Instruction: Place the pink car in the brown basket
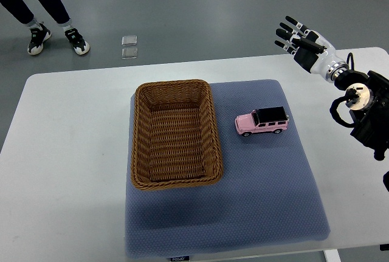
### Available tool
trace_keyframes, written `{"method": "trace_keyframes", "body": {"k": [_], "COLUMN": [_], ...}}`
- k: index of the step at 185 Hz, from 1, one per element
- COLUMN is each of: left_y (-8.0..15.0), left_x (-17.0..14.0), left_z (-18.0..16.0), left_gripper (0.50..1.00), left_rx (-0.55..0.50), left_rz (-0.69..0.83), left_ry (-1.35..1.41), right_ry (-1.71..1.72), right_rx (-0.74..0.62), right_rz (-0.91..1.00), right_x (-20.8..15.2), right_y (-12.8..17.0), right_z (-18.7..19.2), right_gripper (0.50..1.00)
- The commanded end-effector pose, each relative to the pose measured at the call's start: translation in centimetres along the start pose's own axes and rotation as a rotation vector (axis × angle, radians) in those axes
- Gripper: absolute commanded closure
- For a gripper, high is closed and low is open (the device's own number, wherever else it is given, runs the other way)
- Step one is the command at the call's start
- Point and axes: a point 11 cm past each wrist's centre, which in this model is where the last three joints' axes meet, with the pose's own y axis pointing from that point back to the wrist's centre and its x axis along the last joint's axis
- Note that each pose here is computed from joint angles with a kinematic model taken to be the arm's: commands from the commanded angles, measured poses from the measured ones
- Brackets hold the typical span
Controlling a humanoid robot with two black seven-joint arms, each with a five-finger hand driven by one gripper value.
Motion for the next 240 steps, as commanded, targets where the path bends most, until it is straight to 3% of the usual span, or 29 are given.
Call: {"method": "trace_keyframes", "body": {"k": [1, 49, 82, 122, 140, 170, 240], "left_y": [0.0, 0.0, 0.0, 0.0, 0.0, 0.0, 0.0], "left_x": [0.0, 0.0, 0.0, 0.0, 0.0, 0.0, 0.0], "left_z": [0.0, 0.0, 0.0, 0.0, 0.0, 0.0, 0.0], "left_gripper": [0.5, 0.5, 0.5, 0.5, 0.5, 0.5, 0.5], "left_rx": [0.0, 0.0, 0.0, 0.0, 0.0, 0.0, 0.0], "left_rz": [-0.001, -0.001, -0.001, -0.001, 0.0, -0.001, -0.001], "left_ry": [0.0, 0.0, 0.0, 0.0, 0.0, 0.0, 0.0], "right_ry": [0.084, 0.38, 0.592, 0.889, 1.016, 1.147, 1.298], "right_rx": [-0.033, -0.132, -0.203, -0.306, -0.293, -0.317, -0.306], "right_rz": [0.003, -0.019, -0.189, -0.56, -0.628, -0.672, -0.575], "right_x": [0.8, 2.3, 0.2, -4.9, -6.3, -6.5, -4.9], "right_y": [0.4, 1.1, 1.4, 3.8, 4.7, 5.7, 5.7], "right_z": [-0.7, -4.0, -5.2, -2.6, -2.0, 0.0, 3.6], "right_gripper": [0.576, 0.576, 0.576, 0.581, 0.583, 0.581, 0.585]}}
